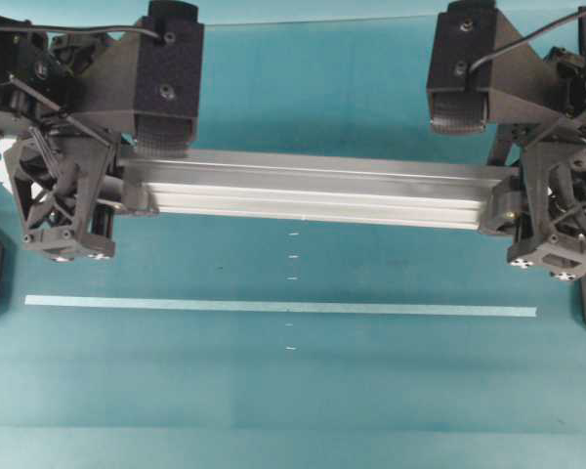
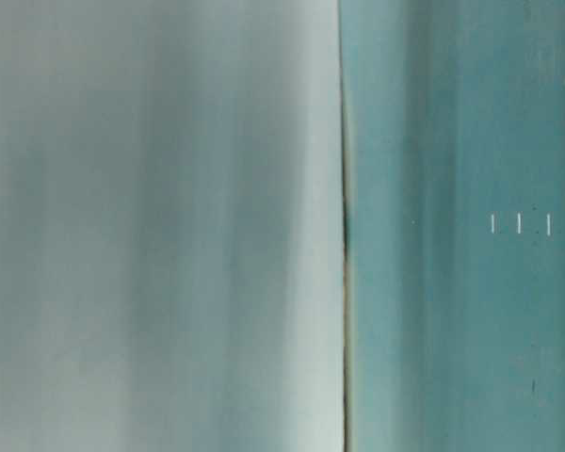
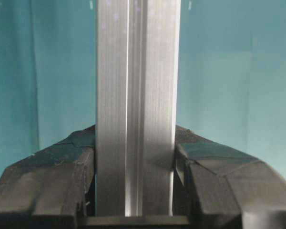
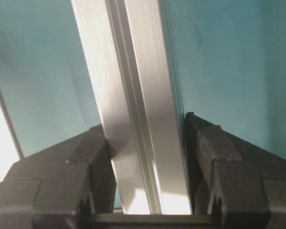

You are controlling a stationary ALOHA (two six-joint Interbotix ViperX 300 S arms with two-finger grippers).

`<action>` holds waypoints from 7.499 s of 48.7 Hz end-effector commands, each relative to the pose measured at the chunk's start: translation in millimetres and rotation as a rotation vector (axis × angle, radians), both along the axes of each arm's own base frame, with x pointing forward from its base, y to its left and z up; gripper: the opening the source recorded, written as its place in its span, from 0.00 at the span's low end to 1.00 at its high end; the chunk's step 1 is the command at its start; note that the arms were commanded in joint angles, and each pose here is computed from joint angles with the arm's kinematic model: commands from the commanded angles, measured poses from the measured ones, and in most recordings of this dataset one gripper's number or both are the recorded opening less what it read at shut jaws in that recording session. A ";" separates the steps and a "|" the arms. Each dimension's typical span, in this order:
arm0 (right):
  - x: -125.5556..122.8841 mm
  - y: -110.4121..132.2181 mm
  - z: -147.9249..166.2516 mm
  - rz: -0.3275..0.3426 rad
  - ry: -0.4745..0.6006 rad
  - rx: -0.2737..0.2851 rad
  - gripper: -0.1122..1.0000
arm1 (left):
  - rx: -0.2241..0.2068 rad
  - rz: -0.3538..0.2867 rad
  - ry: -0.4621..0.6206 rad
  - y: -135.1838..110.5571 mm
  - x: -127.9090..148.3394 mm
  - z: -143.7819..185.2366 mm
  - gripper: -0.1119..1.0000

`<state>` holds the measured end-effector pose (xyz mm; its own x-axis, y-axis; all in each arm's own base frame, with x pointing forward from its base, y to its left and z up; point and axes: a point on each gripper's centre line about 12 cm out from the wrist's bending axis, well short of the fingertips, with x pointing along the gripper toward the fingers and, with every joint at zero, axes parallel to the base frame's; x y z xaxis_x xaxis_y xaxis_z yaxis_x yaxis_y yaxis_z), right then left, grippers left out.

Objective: Lift the metal rail with both hands and move it towards you.

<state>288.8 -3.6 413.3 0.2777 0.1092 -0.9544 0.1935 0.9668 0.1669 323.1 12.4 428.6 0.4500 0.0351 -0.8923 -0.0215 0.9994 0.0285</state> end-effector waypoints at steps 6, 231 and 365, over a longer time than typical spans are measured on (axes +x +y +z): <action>0.0 -1.9 5.4 -0.044 -0.019 0.008 0.46 | 0.002 0.000 -0.057 -2.0 -2.7 15.9 0.38; 21.7 0.5 -292.0 0.015 -0.121 -0.065 0.98 | -0.043 0.021 -0.012 -13.8 11.7 -296.9 0.93; -109.5 -7.4 -91.6 -0.051 -0.990 -0.181 0.98 | -0.038 0.002 -0.890 -10.5 -132.9 -71.4 0.92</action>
<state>178.2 -11.0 318.5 0.9510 -0.0486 -0.3054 0.0912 0.9877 0.1268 189.5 1.9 352.4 0.9732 0.0129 -0.2295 -0.0212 0.9992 -0.0340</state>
